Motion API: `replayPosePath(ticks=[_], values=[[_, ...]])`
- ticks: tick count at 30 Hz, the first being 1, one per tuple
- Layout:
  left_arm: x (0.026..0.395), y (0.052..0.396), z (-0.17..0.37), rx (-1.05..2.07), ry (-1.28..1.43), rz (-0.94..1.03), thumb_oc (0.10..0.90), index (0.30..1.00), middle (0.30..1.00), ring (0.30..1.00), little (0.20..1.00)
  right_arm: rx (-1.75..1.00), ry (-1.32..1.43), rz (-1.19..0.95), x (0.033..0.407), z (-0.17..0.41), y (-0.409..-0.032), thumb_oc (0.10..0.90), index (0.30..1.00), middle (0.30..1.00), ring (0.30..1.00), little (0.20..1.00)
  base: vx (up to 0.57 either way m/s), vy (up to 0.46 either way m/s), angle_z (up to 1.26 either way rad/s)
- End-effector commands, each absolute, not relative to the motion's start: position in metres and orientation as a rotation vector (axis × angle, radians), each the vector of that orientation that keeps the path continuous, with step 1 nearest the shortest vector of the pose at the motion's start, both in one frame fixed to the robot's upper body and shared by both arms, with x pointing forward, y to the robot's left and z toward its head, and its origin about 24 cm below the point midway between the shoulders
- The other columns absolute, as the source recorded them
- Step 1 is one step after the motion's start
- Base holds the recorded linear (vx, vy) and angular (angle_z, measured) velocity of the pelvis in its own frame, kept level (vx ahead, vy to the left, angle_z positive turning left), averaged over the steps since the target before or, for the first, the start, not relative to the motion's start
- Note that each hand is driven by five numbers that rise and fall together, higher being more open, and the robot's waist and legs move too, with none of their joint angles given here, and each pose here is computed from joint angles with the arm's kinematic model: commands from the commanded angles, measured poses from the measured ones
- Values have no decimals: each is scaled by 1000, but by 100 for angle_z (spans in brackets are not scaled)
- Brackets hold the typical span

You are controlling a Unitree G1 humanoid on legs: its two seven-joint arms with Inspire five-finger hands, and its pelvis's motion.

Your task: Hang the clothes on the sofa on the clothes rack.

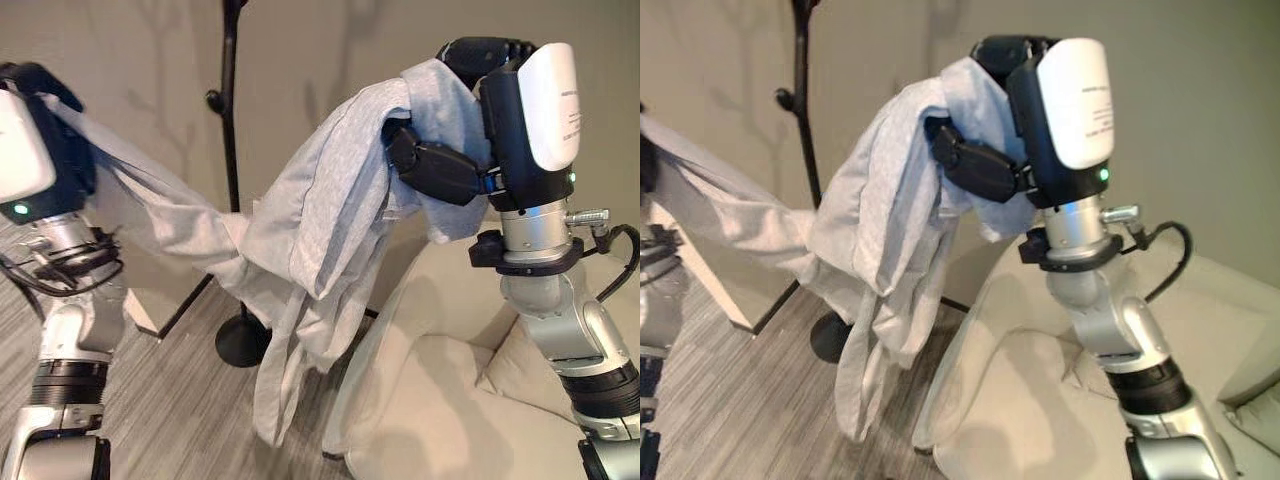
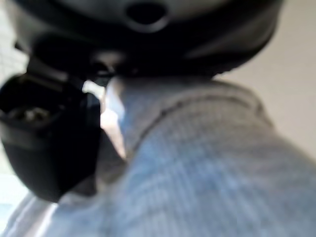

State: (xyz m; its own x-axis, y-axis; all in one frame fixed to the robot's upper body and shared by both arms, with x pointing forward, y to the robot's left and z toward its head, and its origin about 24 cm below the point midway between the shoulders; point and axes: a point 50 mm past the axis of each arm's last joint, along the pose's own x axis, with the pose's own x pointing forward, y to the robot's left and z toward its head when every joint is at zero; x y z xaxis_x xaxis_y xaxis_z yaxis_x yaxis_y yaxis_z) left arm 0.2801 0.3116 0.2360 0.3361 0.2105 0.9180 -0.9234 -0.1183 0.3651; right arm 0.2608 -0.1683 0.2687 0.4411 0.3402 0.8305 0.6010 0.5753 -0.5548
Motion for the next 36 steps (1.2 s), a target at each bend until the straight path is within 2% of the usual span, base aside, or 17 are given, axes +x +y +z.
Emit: replayPosePath(ticks=[1,4,6,10,16,20,24,31,34,35,36], values=[[271,320,285,1424,-889,1272,400,300,300,300,300,-973,-1429,-352,227,316,-180,400,300,300,300,300,253,241,-26],[242,383,326,1685,-714,1382,400,300,300,300,300,-1130,-1476,-439,235,356,-195,400,300,300,300,300,361,227,-63],[224,410,334,1803,-587,1414,400,300,300,300,300,-1205,-1451,-494,240,365,-205,400,300,300,300,300,418,257,-53],[218,424,332,1865,-486,1383,400,300,300,300,300,-1295,-1446,-587,242,380,-214,400,300,300,300,300,211,161,-30],[199,443,334,1954,-372,1370,400,300,300,300,300,-1412,-1300,-837,244,408,-261,400,300,300,300,300,160,159,3],[190,458,334,1983,-260,1384,400,300,300,300,300,-1459,-1143,-909,259,417,-287,400,300,300,300,300,84,109,-8],[194,454,332,1964,-289,1368,400,300,300,300,300,-1447,-1109,-915,265,422,-288,400,300,300,300,300,33,56,-17],[205,465,294,2084,-76,1165,400,300,300,300,300,-1466,-986,-792,287,402,-290,400,300,300,300,300,-11,66,2],[207,464,294,2083,-80,1163,400,300,300,300,300,-1468,-984,-795,287,403,-290,400,300,300,300,300,-14,27,3],[226,461,221,2109,119,790,400,300,300,300,300,-1448,-791,-629,311,357,-301,400,300,300,300,300,-70,94,2],[231,455,209,2118,126,712,400,300,300,300,300,-1450,-762,-605,312,349,-303,400,300,300,300,300,-90,108,0]])
